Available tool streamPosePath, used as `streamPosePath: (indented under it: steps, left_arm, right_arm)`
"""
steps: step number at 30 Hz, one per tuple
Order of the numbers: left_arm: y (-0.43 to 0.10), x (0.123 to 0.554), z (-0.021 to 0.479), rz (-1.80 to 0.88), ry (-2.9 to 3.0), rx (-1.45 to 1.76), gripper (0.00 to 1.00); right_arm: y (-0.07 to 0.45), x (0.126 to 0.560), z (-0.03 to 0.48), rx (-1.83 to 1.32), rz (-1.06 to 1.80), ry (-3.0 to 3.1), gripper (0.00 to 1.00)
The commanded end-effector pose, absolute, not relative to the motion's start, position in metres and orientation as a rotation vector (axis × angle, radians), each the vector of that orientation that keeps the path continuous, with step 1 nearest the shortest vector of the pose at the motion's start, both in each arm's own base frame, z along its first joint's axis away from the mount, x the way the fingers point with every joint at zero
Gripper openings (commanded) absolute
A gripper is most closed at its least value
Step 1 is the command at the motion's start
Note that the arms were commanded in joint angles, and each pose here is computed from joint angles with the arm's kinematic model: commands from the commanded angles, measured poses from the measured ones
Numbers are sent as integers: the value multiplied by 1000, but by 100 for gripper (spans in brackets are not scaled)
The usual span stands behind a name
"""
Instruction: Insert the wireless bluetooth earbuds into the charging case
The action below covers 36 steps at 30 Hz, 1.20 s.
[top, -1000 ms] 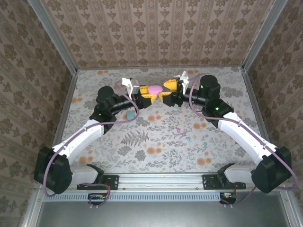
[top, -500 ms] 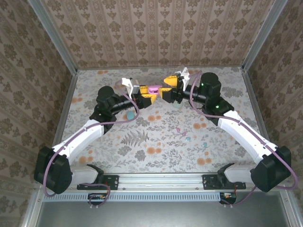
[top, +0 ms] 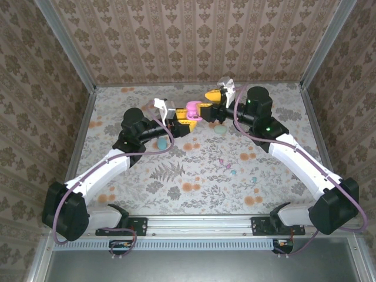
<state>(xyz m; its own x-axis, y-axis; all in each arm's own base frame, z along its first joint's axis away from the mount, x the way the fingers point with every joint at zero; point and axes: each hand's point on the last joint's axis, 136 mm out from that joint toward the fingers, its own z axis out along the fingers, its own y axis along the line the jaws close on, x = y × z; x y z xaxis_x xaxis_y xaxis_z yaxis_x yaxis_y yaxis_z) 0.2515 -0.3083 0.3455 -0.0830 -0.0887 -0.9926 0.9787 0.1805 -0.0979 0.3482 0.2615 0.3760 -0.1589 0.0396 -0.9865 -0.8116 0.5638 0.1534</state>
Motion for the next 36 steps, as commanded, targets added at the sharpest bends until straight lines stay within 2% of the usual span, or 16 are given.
streamPosePath:
  steps: [1, 5, 10, 14, 20, 27, 30, 36]
  left_arm:
    - [-305, 252, 353, -1131, 1265, 953, 29]
    - [-304, 255, 353, -1116, 1272, 941, 29]
    - [-304, 256, 353, -1110, 1268, 932, 29]
    - [-304, 258, 353, -1103, 1269, 923, 28]
    - [-303, 259, 354, -1100, 1267, 913, 28]
    - [-298, 260, 354, -1071, 1270, 891, 28]
    - [-297, 261, 356, -1058, 1266, 885, 28]
    - [-296, 261, 357, -1045, 1266, 885, 28]
  right_arm:
    - [265, 326, 406, -719, 942, 1473, 68]
    - [260, 301, 419, -743, 988, 1418, 69]
    - [213, 318, 413, -461, 809, 1589, 72]
    - [155, 340, 391, -96, 779, 1748, 56]
    - [89, 357, 291, 356, 712, 2092, 43]
    - [110, 343, 200, 359, 784, 2484, 37]
    - [125, 334, 170, 389, 855, 2601, 40]
    - [137, 306, 108, 409, 695, 2853, 41]
